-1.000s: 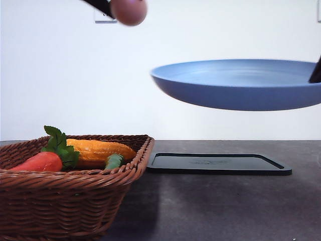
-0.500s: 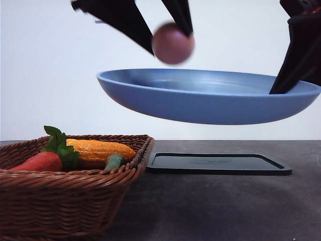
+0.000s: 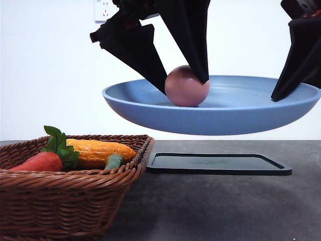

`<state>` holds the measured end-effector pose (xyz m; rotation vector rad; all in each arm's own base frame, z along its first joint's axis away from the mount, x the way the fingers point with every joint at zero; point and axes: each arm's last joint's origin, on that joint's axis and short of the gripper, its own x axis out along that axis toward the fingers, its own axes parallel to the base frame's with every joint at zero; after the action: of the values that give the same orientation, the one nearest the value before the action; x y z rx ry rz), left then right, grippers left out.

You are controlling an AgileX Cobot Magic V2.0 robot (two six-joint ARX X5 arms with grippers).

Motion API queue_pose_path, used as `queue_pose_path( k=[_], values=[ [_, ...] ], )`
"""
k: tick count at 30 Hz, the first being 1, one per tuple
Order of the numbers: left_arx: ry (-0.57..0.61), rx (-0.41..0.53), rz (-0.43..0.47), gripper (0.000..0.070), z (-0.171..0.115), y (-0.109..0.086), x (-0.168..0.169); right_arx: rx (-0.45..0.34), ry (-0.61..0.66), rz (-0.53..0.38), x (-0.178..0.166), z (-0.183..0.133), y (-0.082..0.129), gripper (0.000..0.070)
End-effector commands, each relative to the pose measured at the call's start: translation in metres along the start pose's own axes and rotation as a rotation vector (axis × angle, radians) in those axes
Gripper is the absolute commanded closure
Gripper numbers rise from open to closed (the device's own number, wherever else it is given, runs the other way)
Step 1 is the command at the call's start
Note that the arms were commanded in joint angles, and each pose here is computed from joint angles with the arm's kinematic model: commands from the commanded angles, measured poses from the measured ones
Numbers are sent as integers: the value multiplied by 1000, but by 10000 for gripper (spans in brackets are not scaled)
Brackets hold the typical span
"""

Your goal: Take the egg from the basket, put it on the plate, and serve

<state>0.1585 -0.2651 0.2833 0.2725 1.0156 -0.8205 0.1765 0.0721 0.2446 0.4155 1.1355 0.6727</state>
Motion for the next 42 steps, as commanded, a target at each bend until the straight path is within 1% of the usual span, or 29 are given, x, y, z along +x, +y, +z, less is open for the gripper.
queue_pose_path(
  k=[1, 3, 6, 11, 15, 21, 26, 33, 37, 40, 42],
  values=[
    [-4, 24, -7, 329, 3, -5, 2, -1, -4, 29, -1, 4, 4, 700],
    [-4, 24, -7, 310, 3, -5, 1, 5, 0, 28, -1, 3, 4, 700],
    [-10, 25, -8, 309, 6, -5, -5, 18, 7, 32, 0, 3, 3, 700],
    [-79, 72, -14, 309, 15, -6, -31, 35, 24, 29, 3, 4, 1, 700],
    [-131, 95, 47, 309, 19, 0, -60, 51, 43, 22, 10, 7, -3, 700],
    [-204, 76, 162, 309, 12, 19, -110, 83, 60, 29, 20, 20, -12, 700],
    [-284, 26, 237, 309, -3, 35, -151, 101, 20, 27, 16, 50, -21, 700],
    [-396, -40, 339, 309, -32, 48, -199, 120, -74, -5, 6, 113, -37, 700],
    [-429, -54, 353, 310, -47, 50, -216, 150, -100, -21, 9, 147, -55, 700],
    [-441, -60, 366, 310, -56, 50, -224, 178, -94, -30, 19, 166, -71, 700],
    [-444, -70, 392, 310, -60, 50, -228, 206, -83, -35, 28, 176, -83, 700]
  ],
)
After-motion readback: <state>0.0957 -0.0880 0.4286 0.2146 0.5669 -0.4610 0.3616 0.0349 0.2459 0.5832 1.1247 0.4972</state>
